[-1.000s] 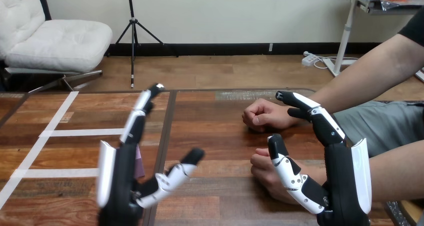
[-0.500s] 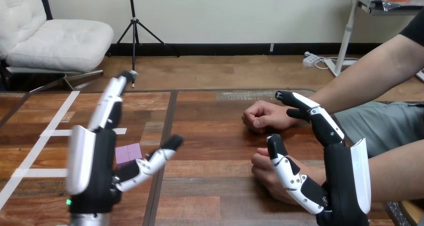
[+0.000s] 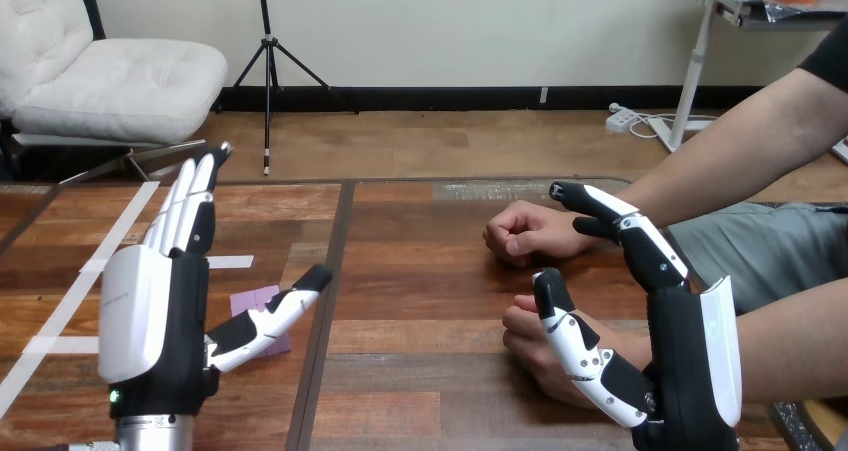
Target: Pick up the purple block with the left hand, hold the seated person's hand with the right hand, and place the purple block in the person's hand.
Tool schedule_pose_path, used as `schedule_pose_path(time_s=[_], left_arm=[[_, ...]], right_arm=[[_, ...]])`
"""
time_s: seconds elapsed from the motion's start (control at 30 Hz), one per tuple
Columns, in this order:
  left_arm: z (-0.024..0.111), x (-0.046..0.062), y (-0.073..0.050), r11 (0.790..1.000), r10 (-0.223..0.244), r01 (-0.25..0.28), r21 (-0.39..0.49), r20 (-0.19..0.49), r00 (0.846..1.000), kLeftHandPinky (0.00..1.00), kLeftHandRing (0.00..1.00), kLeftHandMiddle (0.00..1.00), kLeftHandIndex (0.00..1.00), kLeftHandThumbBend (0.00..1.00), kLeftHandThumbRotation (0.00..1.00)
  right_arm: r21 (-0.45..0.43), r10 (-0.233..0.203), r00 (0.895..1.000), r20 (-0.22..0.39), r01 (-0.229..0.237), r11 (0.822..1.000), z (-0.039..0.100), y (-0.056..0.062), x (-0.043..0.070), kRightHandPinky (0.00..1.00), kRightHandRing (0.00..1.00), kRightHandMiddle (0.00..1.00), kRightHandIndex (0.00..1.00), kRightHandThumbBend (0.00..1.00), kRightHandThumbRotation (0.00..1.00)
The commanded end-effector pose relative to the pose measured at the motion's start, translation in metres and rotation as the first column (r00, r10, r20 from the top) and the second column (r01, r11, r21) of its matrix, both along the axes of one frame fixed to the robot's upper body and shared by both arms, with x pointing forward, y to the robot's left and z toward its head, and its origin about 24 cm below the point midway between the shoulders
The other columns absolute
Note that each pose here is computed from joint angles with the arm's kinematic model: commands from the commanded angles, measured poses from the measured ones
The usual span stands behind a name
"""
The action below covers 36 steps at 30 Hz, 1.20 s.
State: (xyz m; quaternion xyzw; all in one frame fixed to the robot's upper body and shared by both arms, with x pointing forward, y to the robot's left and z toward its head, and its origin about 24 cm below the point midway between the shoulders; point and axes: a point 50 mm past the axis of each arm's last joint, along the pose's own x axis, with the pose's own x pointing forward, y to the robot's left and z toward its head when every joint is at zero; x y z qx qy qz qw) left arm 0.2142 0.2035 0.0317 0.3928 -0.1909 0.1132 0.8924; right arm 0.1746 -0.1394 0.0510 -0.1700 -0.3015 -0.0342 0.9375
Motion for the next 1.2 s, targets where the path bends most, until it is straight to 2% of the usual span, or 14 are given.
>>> schedule_pose_path(time_s=[0.0,0.3,0.57,0.9,1.17], left_arm=[[0.018,0.017,-0.002,0.998,-0.018,0.015,0.053,0.06,0.998,0.84,0.92,0.96,0.94,0.77,0.51],[0.014,0.024,0.004,0.995,-0.022,0.023,0.097,-0.011,1.0,0.84,0.93,0.96,0.94,0.79,0.52],[0.01,0.03,0.008,0.986,-0.031,0.046,0.16,-0.093,0.995,0.89,0.97,0.98,0.99,0.81,0.58],[0.008,0.038,0.015,0.98,-0.057,0.096,0.176,-0.212,0.976,0.96,1.0,1.0,1.0,0.87,0.61],[0.007,0.043,0.019,0.972,-0.068,0.123,0.198,-0.263,0.962,0.98,1.0,1.0,1.0,0.92,0.63]], right_arm=[[0.016,-0.006,0.997,0.075,0.005,1.0,0.013,0.002,0.006,0.72,0.78,0.78,0.75,0.38,0.41],[0.021,-0.001,0.998,0.07,-0.001,1.0,0.013,0.001,0.006,0.72,0.79,0.78,0.76,0.38,0.42],[0.019,0.003,0.997,0.072,-0.004,1.0,0.013,0.001,0.006,0.73,0.79,0.78,0.76,0.38,0.42],[0.01,-0.002,0.998,0.062,0.002,1.0,0.013,0.001,0.005,0.73,0.79,0.78,0.76,0.38,0.42],[-0.001,-0.01,0.998,0.065,0.011,1.0,0.013,0.0,0.005,0.73,0.79,0.78,0.76,0.38,0.44]])
